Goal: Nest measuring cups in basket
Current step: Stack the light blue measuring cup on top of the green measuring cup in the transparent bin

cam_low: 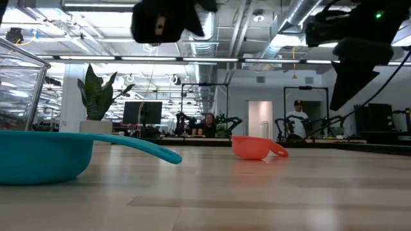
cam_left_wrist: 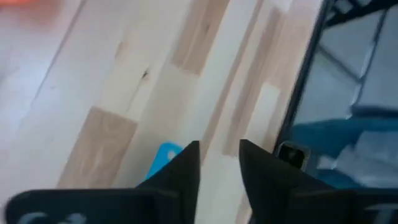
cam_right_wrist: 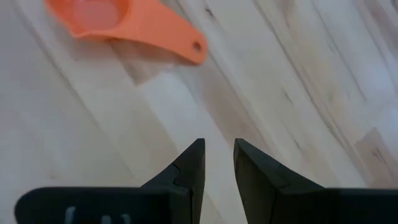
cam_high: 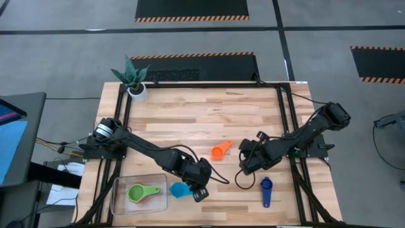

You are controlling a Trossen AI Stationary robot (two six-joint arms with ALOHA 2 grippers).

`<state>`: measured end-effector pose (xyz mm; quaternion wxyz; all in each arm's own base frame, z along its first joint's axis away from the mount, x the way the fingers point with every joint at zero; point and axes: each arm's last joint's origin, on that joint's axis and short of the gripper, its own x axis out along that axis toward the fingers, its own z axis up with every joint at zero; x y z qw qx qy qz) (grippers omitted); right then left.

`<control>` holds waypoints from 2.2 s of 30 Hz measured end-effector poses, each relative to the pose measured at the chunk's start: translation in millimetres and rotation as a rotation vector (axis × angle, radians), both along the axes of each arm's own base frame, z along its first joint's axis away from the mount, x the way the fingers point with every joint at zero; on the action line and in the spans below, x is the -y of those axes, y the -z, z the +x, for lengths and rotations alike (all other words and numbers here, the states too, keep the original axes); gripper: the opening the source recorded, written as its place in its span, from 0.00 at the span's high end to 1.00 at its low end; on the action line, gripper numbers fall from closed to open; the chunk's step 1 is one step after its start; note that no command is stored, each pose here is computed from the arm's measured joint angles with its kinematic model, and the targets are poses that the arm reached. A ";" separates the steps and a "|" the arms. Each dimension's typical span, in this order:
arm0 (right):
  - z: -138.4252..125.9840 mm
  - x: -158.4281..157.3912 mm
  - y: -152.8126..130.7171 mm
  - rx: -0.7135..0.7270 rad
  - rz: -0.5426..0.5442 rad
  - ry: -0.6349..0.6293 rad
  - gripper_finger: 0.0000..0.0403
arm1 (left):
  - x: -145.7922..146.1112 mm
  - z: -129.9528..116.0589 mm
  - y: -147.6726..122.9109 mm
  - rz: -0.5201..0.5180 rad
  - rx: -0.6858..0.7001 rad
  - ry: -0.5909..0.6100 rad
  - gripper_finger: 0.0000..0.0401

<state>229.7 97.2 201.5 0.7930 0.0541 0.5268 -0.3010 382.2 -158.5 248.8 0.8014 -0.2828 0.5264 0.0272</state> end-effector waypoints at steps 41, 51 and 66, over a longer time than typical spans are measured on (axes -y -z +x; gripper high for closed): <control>-1.5 -8.5 -0.5 0.022 0.003 -0.040 0.73 | 9.7 -23.6 74.1 0.386 -0.393 0.578 0.38; -1.7 -8.3 -0.5 0.019 0.002 -0.040 0.73 | 10.5 -21.5 77.7 0.391 -0.350 0.624 0.38; -1.6 -8.4 -0.5 0.020 0.002 -0.040 0.73 | 10.4 -18.5 85.2 0.412 -0.298 0.614 0.38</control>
